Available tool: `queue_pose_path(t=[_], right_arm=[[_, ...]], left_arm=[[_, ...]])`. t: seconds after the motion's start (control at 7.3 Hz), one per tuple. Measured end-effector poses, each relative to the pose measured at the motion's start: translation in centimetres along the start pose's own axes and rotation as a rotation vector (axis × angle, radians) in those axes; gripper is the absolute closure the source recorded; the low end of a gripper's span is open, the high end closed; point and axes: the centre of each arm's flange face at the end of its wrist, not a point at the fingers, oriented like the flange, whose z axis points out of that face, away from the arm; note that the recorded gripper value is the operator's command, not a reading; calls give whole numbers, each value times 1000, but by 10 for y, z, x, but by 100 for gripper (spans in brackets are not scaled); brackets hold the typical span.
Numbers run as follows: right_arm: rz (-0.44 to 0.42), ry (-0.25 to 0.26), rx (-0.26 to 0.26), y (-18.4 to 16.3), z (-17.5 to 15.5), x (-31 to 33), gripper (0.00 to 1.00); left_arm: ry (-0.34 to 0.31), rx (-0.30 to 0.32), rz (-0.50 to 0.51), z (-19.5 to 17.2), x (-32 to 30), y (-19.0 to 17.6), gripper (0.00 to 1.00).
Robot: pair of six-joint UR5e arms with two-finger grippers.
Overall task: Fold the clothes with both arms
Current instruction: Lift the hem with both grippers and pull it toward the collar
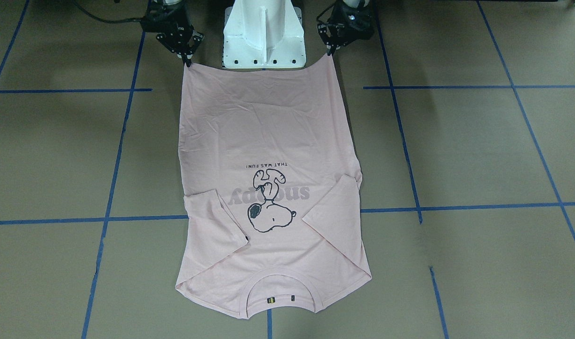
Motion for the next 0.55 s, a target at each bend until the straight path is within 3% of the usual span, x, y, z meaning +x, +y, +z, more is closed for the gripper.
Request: queue_pose_path(t=[0.27,0.41,0.55], right_arm=[[32,15,-78,-45,-109,-9,100],[23,19,-95,-64,-138,-16,100],[-14,27,-87,-78,-148,-25,100]], left_arm=[[76,-54,23,-117,32,-5,100],[108,-41,36,-156,41,-21,100],[106,-8,76,-170,45,-41,100]])
